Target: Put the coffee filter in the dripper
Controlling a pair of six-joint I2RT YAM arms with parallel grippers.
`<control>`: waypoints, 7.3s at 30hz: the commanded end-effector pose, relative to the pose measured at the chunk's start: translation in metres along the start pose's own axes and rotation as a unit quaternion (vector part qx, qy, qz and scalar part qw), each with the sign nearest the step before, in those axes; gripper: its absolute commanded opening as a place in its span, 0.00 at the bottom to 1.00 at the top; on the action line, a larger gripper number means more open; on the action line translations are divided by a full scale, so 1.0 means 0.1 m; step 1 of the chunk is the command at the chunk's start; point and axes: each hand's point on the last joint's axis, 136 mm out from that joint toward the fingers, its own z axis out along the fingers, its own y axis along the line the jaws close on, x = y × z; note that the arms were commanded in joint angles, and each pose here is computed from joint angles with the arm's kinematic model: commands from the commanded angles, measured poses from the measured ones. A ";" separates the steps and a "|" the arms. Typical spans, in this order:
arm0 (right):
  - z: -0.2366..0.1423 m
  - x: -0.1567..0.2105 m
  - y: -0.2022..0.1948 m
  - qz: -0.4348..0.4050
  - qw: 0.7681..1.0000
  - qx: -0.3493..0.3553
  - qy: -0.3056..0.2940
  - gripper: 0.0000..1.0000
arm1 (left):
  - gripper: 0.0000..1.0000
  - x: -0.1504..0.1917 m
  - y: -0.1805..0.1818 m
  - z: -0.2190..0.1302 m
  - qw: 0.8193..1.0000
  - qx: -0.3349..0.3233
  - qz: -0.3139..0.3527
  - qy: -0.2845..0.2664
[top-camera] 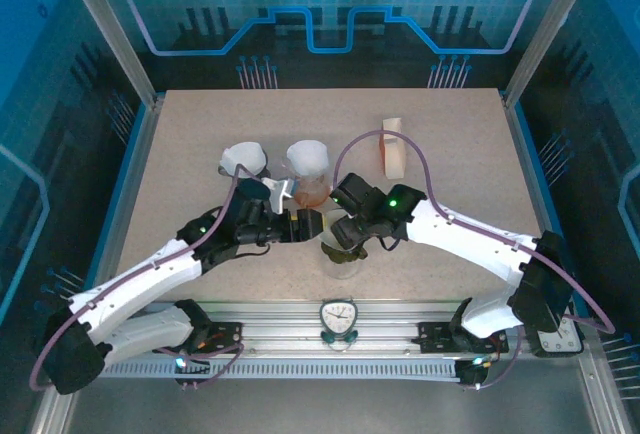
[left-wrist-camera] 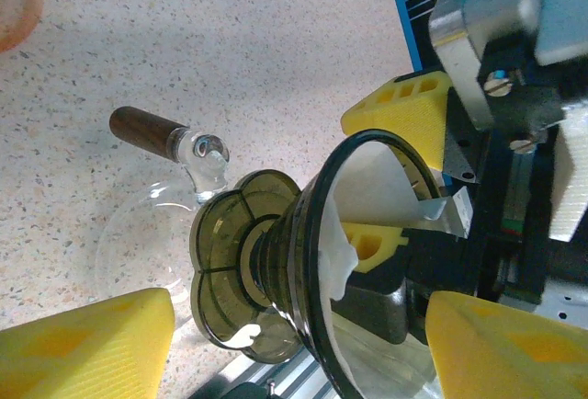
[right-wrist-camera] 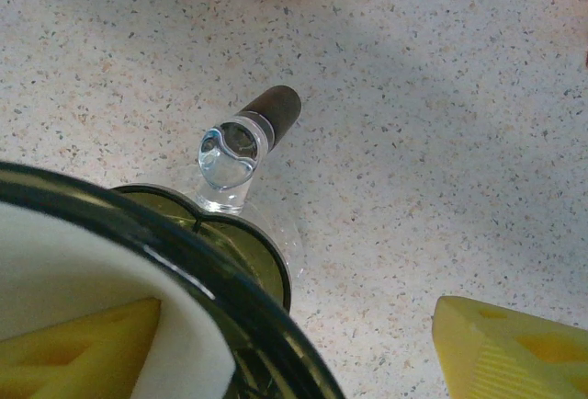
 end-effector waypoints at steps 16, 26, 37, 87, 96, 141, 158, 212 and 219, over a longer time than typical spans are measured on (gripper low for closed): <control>-0.13 -0.04 -0.03 0.018 0.999 0.004 -0.034 0.78 | 0.49 0.06 0.07 0.13 0.999 -0.008 -0.009 0.029; -0.46 0.02 -0.24 0.056 0.996 0.004 -0.071 0.79 | 0.52 0.06 0.08 0.15 0.999 -0.006 -0.016 0.028; -0.51 -0.03 -0.21 0.054 0.994 -0.009 -0.090 0.78 | 0.53 0.07 0.10 0.13 1.000 -0.009 -0.017 0.025; -0.82 -0.25 -0.44 0.055 0.986 0.026 -0.154 0.82 | 0.53 0.06 0.12 0.18 0.999 -0.011 -0.023 0.023; -0.95 -0.22 -0.53 0.079 0.979 0.024 -0.185 0.82 | 0.74 -0.08 -0.04 -0.01 1.000 0.004 -0.015 -0.014; -1.17 -0.16 -0.55 0.100 0.961 -0.016 -0.256 0.82 | 0.29 -1.58 2.97 -0.70 0.847 -0.073 -0.327 -0.414; -1.13 -0.13 -0.54 0.101 0.964 -0.017 -0.245 0.82 | 0.29 -1.79 3.12 -0.20 0.887 -0.014 -0.292 -0.357; -1.02 -0.14 -0.46 0.112 0.965 -0.033 -0.237 0.82 | 0.28 -1.02 2.46 0.30 0.937 -0.015 -0.238 -0.255; -1.04 -0.14 -0.49 0.117 0.962 -0.030 -0.245 0.82 | 0.32 -1.03 2.40 0.13 0.936 -0.072 -0.229 -0.255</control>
